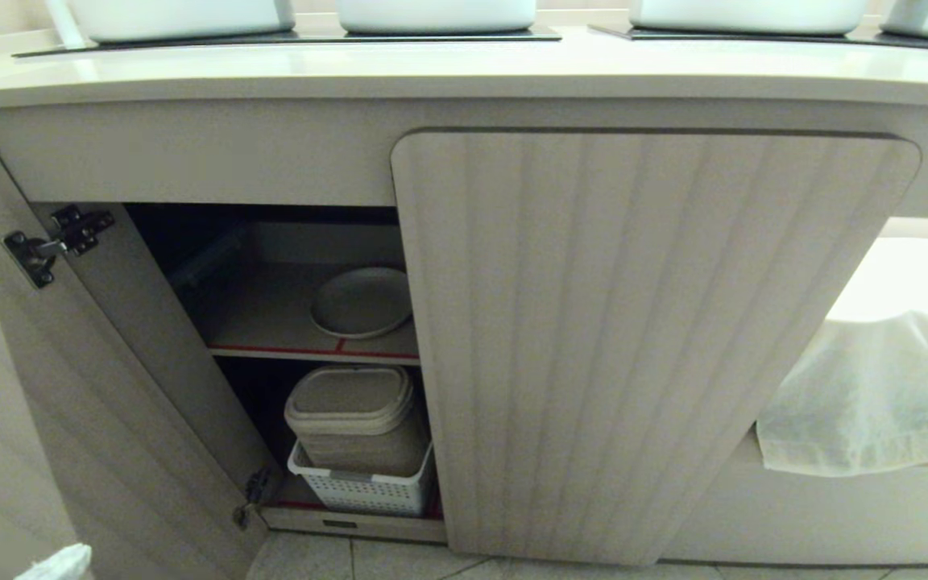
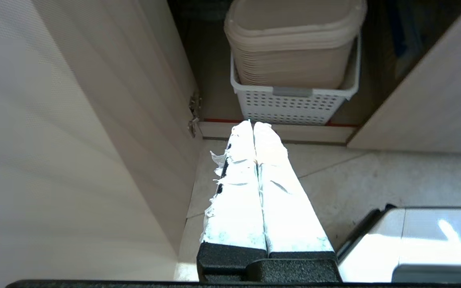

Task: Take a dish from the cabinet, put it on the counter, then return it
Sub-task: Close the cabinet door

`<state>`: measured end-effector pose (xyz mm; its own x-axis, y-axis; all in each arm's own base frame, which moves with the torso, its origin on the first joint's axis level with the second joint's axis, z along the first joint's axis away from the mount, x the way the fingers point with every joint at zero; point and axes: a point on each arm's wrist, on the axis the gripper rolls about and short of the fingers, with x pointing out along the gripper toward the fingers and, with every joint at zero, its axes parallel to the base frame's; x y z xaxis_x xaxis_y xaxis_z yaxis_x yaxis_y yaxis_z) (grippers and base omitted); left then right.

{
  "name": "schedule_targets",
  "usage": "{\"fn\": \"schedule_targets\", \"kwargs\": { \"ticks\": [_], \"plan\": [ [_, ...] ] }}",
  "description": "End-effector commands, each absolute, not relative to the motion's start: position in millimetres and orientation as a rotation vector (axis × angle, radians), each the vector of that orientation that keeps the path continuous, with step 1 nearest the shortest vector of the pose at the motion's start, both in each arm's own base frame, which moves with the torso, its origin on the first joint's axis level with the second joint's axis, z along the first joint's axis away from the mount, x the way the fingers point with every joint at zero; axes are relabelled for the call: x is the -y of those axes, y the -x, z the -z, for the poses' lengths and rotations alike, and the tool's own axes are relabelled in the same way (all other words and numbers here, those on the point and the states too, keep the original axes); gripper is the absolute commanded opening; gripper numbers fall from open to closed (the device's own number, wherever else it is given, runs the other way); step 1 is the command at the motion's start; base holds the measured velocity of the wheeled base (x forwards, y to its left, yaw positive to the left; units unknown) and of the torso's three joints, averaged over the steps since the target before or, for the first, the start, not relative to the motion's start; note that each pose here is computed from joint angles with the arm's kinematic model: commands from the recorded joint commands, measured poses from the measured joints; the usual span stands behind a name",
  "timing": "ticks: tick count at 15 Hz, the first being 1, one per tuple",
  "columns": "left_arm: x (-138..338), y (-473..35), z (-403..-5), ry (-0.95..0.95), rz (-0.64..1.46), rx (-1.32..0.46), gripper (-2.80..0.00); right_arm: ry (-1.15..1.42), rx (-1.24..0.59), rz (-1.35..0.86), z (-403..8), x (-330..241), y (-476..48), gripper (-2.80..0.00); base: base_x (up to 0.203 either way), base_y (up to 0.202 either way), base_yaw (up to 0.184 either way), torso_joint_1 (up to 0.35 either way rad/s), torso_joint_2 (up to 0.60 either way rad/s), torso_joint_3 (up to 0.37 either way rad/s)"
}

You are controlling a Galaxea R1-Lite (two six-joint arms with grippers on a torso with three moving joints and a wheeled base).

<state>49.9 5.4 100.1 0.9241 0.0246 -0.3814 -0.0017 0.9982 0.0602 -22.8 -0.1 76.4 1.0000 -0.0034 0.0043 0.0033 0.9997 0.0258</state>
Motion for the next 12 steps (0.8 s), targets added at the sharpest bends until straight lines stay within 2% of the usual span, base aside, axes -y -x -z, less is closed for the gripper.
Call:
{"fn": "schedule_targets", "kwargs": {
  "ticks": [1,12],
  "plan": [
    [-2.8,-34.4,-99.3,-0.072,-0.016,-0.326,-2.8,-0.026,0.005,0.003,-76.4,0.1,22.8,-2.8,0.0,0.0,0.0,0.0,0.0,0.0],
    [2.3,-8.1,-91.2,-0.096,0.1,-0.218,-2.8,-0.026,0.005,0.003,-76.4,0.1,22.8,-2.8,0.0,0.0,0.0,0.0,0.0,0.0]
  ]
}}
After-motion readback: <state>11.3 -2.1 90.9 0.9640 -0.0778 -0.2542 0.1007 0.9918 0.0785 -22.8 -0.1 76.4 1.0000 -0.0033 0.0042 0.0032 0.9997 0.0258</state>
